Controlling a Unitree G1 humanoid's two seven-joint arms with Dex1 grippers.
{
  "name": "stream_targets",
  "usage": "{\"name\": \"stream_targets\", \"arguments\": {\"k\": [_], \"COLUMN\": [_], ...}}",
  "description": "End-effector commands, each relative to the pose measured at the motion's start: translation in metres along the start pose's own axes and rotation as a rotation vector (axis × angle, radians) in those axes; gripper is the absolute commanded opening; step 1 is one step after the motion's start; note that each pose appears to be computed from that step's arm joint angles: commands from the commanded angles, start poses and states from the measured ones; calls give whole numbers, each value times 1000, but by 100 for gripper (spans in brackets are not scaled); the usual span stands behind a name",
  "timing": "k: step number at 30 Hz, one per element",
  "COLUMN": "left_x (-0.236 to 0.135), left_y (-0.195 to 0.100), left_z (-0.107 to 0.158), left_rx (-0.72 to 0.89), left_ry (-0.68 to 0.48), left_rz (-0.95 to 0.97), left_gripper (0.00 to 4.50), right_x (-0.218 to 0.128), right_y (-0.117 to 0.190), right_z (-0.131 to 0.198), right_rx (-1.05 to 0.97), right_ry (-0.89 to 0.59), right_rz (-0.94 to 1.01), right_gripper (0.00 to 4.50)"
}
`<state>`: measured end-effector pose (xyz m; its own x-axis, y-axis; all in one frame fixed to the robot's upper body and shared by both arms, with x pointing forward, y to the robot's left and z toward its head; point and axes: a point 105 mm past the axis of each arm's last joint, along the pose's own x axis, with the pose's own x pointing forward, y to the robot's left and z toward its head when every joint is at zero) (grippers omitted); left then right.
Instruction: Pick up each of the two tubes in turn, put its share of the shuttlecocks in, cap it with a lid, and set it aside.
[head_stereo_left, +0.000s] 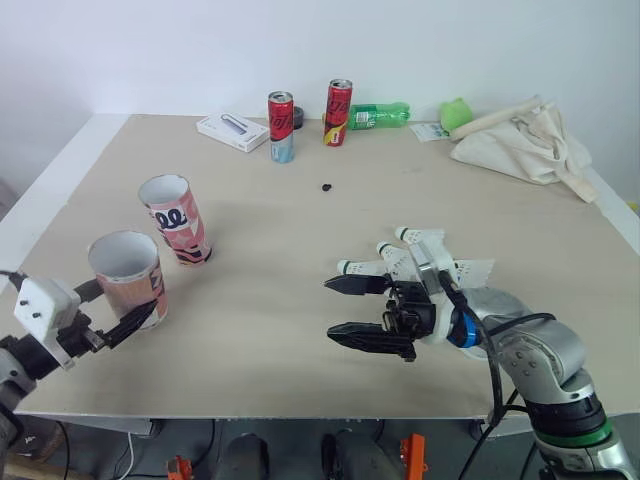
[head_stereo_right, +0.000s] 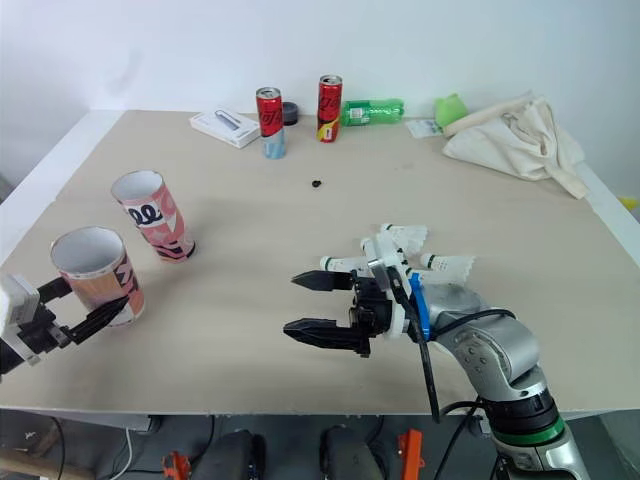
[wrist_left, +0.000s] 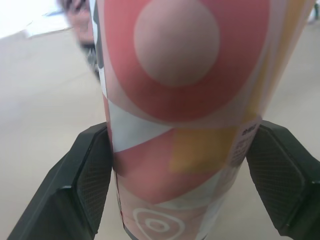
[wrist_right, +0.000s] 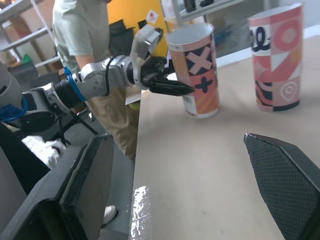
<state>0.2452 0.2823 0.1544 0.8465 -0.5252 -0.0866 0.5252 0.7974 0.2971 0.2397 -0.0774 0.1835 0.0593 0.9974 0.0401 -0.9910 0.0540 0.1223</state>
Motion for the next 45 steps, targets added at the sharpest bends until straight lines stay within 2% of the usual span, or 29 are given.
{"name": "stream_targets", "arguments": {"k": [1,7,10,17,22,27,34,45], "left_x": [22,49,65,98,103,102,102,99], "left_y": [-11,-44,-52,-66,-79,-88,-96,-100], "left_z": [25,35,41,56,42,32,35,40], "left_rx": [94,175,213,190,166,168,151,134], "left_ry": [26,162,151,22,62,124,118,117], "left_rz": [-208,-544,-605,-625,-697,-758,-776,-767], "left_gripper": [363,363,363,363,363,363,363,363], "right_x": [-18,-40,-47,-80,-102,-108,-117,-111], "right_y": [8,23,29,32,33,21,9,-15], "right_z": [16,22,19,1,-22,-35,-54,-57], "right_rx": [-58,-72,-65,-7,61,65,100,94], "right_ry": [-12,15,35,94,160,181,197,168], "right_rz": [-62,-170,-225,-425,-548,-648,-727,-723], "right_gripper": [450,450,450,450,450,450,450,450]}}
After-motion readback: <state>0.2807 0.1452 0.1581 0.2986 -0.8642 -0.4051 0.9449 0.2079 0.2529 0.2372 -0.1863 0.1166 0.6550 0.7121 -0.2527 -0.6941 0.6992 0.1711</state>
